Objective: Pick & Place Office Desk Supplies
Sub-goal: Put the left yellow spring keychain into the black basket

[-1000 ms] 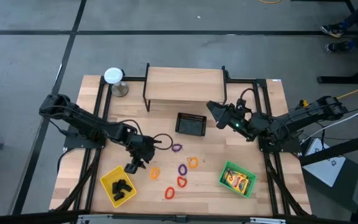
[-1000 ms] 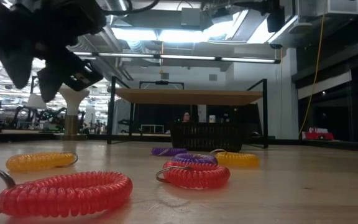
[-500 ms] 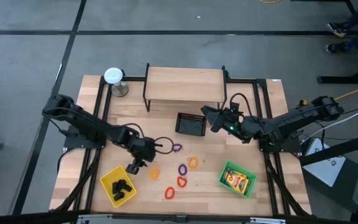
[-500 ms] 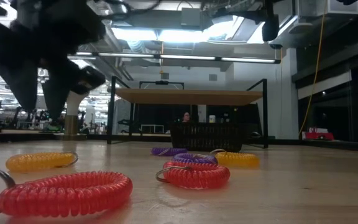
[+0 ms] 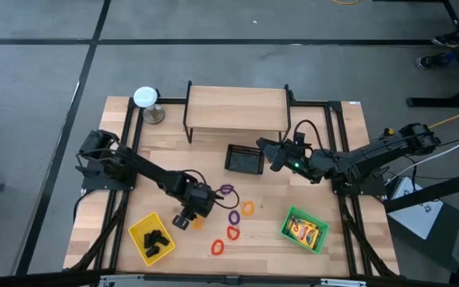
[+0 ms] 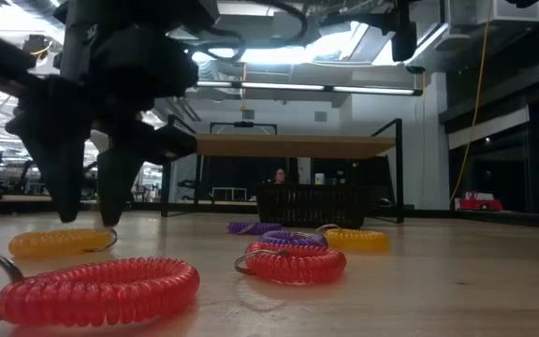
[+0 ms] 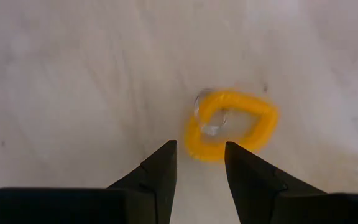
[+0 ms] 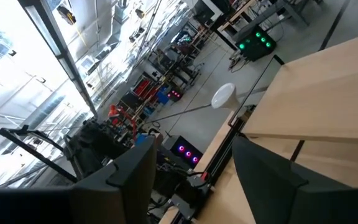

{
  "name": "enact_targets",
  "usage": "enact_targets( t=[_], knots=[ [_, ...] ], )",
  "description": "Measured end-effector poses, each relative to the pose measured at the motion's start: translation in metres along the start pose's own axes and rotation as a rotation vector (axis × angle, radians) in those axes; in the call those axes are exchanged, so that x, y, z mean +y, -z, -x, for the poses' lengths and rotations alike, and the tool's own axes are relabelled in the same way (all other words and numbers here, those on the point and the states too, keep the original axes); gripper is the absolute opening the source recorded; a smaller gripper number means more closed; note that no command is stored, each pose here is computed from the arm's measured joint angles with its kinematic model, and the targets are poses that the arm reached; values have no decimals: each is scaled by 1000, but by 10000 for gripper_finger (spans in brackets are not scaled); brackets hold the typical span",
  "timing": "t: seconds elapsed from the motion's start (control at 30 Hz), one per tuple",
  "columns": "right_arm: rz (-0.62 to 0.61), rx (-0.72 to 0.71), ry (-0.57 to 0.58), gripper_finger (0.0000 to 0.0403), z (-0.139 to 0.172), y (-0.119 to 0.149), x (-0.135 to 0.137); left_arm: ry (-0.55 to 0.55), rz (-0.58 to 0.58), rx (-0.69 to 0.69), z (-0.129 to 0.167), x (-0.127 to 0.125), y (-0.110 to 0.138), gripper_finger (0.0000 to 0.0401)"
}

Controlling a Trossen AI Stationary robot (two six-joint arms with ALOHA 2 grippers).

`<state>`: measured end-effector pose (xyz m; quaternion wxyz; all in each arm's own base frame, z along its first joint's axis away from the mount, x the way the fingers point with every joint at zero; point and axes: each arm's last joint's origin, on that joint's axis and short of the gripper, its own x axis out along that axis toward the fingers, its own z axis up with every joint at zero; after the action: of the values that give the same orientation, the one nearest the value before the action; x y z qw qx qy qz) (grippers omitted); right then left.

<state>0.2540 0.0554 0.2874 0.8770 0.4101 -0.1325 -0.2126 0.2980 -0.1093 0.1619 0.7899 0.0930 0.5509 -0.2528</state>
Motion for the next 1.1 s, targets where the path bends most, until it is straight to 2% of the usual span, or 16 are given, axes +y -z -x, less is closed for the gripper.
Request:
enact_targets(
  t=[0.3, 0.5, 0.67, 0.77, 0.9, 1.0, 1.1],
  knots=[
    [17, -3, 3, 214, -1, -1, -1, 6, 53, -6, -4, 1, -1, 132],
    [11, -1, 6, 214, -1, -1, -1, 22, 113, 21, -19, 3, -1, 132],
    [7, 7, -1, 214, -1, 0, -1, -19, 172, 36, -28, 6, 1, 129],
    [7, 7, -1, 214, -1, 0, -1, -73, 179, 44, -30, 8, 1, 109],
    [8, 7, -1, 214, -1, 0, -1, -106, 180, 46, -30, 10, 2, 54],
    [8, 7, -1, 214, -1, 0, -1, -92, 202, 44, -30, 11, 2, 15],
    [8, 7, -2, 214, -1, 0, -1, -14, 263, 13, -26, 17, 1, 11]
  ],
)
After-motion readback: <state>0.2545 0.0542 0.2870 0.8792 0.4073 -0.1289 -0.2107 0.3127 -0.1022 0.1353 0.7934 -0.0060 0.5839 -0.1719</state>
